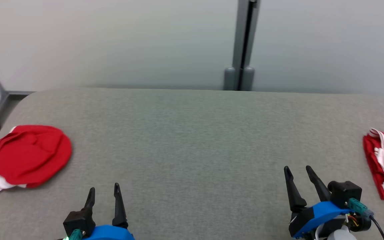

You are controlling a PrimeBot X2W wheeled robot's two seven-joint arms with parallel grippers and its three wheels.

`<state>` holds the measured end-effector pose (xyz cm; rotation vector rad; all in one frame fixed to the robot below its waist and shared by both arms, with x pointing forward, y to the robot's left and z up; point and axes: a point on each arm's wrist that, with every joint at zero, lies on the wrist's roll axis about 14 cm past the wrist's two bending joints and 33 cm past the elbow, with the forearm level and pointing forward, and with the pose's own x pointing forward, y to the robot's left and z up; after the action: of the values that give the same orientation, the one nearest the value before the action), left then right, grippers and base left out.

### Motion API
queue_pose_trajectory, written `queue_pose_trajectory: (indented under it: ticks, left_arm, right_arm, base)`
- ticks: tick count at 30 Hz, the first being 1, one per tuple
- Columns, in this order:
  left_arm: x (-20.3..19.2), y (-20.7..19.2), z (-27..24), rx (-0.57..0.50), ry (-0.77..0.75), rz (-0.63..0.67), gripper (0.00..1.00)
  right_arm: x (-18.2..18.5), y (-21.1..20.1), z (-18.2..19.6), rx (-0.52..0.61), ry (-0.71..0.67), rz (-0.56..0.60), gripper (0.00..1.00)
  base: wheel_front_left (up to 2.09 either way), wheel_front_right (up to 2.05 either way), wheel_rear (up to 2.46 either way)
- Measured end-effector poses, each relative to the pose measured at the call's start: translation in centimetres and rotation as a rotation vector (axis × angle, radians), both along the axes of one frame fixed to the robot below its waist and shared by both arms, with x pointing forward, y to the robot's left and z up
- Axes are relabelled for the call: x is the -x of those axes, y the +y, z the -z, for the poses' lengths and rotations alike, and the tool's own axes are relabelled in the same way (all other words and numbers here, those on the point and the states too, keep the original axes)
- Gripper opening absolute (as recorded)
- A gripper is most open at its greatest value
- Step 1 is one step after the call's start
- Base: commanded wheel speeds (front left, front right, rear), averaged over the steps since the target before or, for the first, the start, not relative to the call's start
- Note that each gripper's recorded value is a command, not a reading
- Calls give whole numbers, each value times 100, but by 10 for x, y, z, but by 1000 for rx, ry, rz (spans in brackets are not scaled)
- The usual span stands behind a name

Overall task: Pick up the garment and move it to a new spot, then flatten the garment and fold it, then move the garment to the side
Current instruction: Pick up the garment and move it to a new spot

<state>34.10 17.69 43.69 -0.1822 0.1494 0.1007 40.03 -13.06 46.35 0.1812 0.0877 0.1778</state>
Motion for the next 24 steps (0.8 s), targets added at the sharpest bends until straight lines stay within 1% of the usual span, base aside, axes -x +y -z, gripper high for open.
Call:
queue_pose_trajectory:
  ticks: [4, 17, 18, 22, 24]
  left_arm:
    - [13, 19, -3, -7, -9, -62, 100]
    - [75, 99, -1, -27, 1, -355, 100]
    - [86, 108, 0, -27, 6, -393, 100]
    - [110, 124, 4, -31, 27, -476, 100]
    - [115, 127, 5, -30, 34, -491, 100]
  right_arm:
    - [-6, 25, -1, -4, -1, -68, 100]
    - [-14, 133, 11, -4, 31, -363, 100]
    - [-14, 148, 12, -5, 36, -402, 100]
    - [-12, 176, 17, -11, 48, -477, 100]
    - [-12, 180, 19, -12, 52, -488, 100]
  base:
    - [0, 0, 0]
    - [0, 0, 0]
    - [0, 0, 0]
    - [0, 0, 0]
    - [0, 0, 0]
